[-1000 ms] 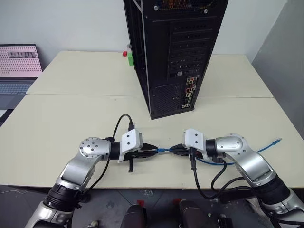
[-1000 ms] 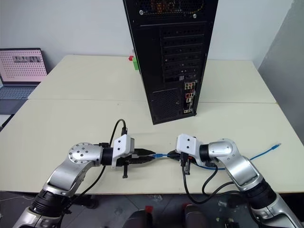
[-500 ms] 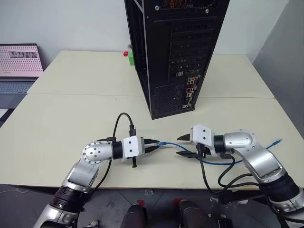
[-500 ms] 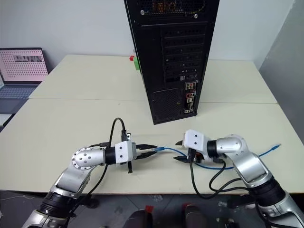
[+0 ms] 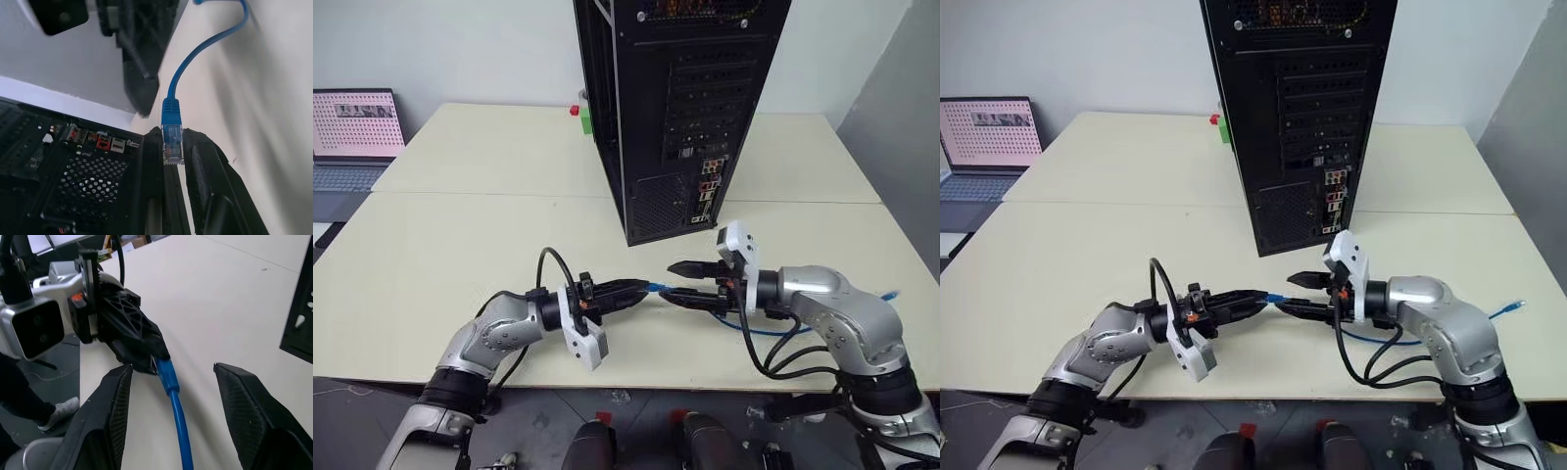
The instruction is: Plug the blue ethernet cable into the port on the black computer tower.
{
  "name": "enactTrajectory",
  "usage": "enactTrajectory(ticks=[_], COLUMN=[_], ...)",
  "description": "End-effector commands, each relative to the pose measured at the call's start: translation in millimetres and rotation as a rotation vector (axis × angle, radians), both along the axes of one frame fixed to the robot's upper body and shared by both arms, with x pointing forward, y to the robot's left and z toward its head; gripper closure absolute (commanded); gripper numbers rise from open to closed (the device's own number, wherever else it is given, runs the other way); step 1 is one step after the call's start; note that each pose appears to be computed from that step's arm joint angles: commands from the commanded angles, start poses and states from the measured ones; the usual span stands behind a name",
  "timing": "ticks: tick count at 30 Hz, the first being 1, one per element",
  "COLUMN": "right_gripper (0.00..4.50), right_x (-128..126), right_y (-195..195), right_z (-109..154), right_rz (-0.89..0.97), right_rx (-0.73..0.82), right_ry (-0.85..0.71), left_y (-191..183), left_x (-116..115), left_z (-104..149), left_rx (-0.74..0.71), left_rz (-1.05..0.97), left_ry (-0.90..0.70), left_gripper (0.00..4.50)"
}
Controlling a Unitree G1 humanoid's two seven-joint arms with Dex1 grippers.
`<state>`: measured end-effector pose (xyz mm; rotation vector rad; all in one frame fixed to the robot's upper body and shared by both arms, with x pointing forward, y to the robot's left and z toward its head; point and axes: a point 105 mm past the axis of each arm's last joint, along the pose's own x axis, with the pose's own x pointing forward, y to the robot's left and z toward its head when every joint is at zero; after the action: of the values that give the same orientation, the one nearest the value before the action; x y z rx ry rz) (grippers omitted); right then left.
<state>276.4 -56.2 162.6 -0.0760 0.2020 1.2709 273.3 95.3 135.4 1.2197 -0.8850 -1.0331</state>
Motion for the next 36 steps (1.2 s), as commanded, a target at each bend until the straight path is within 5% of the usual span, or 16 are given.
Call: enactTrajectory(ticks=[1,7,19,26,33,36], right_gripper=[1.7,1.7,4.35,4.46,4.48,4.48], right_x=[-2,1,9,10,12,19], right_y=[7,12,11,10,6,-10], right_z=[7,8,10,10,13,10], right_rz=[0.031,0.03,-0.001,-0.006,-0.014,-0.109], right_rx=[0.045,0.079,0.097,0.097,0.081,0.012], right_ry=[0.018,0.055,0.069,0.067,0.043,-0.044], left_y=[1,2,2,-4,3,15], left_x=[3,4,6,2,9,21], left_z=[14,17,22,21,17,22], left_rx=[-0.031,-0.045,-0.07,-0.083,-0.126,-0.25], left_rz=[0.0,0.006,0.016,-0.012,0.057,0.172], left_ry=[-0.078,-0.099,-0.128,-0.108,0.031,0.188], left_gripper=[4.23,4.23,4.23,4.23,2.49,1.86])
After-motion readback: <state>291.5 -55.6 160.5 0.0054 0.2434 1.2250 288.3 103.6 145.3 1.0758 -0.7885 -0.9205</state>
